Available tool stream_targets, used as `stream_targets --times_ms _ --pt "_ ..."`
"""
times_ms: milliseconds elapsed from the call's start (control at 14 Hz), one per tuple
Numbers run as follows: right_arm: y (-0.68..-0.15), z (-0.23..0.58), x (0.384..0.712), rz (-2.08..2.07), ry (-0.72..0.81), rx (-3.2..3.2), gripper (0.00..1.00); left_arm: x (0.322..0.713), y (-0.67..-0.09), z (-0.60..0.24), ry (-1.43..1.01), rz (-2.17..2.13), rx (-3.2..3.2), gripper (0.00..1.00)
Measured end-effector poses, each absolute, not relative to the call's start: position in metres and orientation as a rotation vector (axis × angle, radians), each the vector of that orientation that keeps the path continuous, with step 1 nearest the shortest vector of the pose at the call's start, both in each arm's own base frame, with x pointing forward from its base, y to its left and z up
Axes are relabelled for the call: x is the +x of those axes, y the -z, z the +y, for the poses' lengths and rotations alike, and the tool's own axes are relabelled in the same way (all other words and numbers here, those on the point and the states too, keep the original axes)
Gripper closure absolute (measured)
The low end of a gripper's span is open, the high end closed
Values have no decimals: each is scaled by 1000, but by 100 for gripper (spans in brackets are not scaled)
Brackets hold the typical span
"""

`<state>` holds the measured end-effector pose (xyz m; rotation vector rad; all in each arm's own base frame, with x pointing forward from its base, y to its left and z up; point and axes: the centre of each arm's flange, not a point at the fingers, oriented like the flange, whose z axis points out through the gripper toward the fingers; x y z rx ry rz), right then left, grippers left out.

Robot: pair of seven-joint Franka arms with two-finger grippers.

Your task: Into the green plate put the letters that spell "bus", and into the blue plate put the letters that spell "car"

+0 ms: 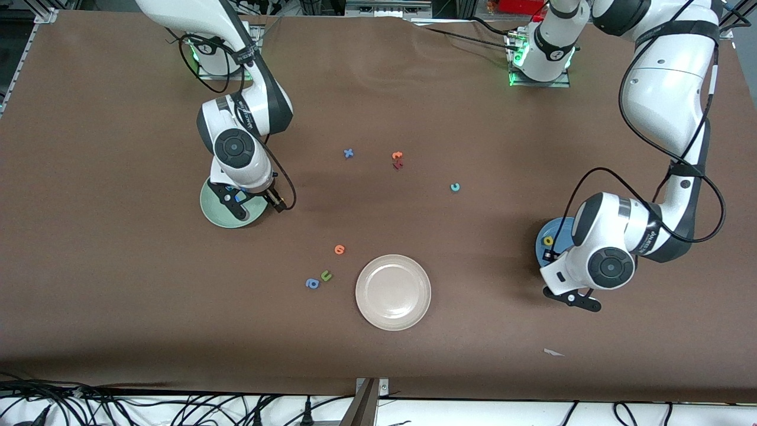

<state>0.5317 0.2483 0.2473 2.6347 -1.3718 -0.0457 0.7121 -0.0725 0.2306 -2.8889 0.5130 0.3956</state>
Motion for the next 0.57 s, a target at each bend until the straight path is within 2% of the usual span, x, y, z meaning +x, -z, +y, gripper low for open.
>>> stream_targets --times_ms 285,498,570 --pt "-227 247 529 -1668 12 2441 4 705 -232 -117 -406 416 -2994 32" --pt "-211 251 527 -1776 -18 2391 4 686 -227 -181 -412 194 -3090 1" --pt "-207 253 525 -1814 -29 2382 4 675 -224 -203 -397 137 -3108 0"
